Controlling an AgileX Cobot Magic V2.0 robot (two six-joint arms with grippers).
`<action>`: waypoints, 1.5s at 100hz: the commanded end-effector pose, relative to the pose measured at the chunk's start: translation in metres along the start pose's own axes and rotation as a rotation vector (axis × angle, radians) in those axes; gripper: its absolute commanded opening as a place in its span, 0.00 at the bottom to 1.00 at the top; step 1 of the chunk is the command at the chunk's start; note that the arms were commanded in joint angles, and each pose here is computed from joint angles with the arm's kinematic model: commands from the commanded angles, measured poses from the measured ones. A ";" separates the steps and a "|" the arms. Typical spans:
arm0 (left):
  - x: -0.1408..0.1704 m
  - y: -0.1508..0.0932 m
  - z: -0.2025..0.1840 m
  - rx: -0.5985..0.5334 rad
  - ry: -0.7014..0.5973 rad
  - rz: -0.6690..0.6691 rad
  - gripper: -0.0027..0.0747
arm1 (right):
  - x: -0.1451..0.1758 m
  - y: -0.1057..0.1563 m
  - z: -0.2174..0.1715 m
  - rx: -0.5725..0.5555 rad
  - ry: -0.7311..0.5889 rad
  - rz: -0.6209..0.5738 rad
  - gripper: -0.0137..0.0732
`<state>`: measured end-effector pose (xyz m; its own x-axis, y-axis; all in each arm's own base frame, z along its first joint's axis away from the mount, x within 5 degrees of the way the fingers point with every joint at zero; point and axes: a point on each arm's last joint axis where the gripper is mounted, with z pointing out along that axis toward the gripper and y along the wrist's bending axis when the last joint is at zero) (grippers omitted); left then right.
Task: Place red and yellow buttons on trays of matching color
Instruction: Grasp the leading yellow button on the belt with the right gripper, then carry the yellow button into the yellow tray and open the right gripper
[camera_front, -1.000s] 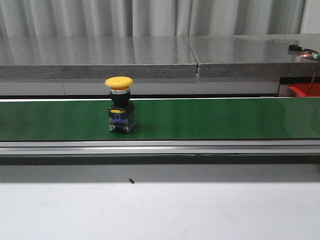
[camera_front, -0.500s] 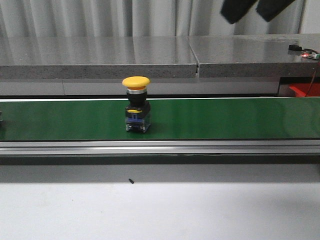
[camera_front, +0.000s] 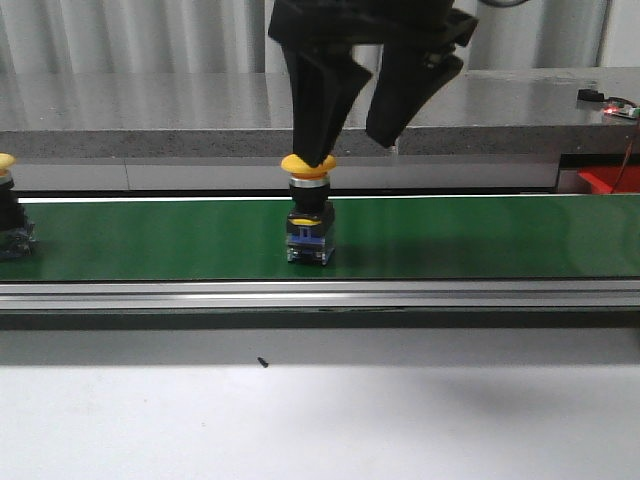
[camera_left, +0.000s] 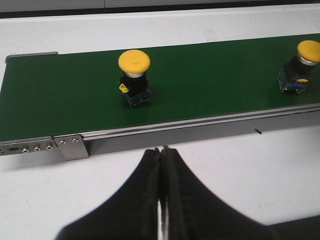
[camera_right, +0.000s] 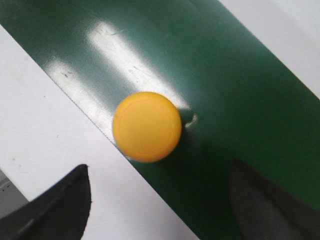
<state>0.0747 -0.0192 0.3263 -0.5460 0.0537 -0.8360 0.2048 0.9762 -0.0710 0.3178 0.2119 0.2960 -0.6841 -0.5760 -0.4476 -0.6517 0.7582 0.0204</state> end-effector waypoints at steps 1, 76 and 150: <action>-0.011 -0.001 -0.004 0.010 -0.073 -0.001 0.01 | -0.012 0.001 -0.015 0.003 -0.102 -0.020 0.82; -0.011 -0.001 -0.004 0.010 -0.073 -0.001 0.01 | -0.008 -0.022 -0.056 0.053 -0.204 0.029 0.27; -0.011 -0.001 -0.004 0.010 -0.073 -0.001 0.01 | 0.090 -0.132 -0.133 0.312 -0.242 0.426 0.27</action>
<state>0.0746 -0.0191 0.3261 -0.5475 0.0568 -0.8349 0.2054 0.9763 -0.0683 0.3088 0.0394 0.3555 -0.8010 -0.2059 -0.5621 -0.2528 0.9675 0.0058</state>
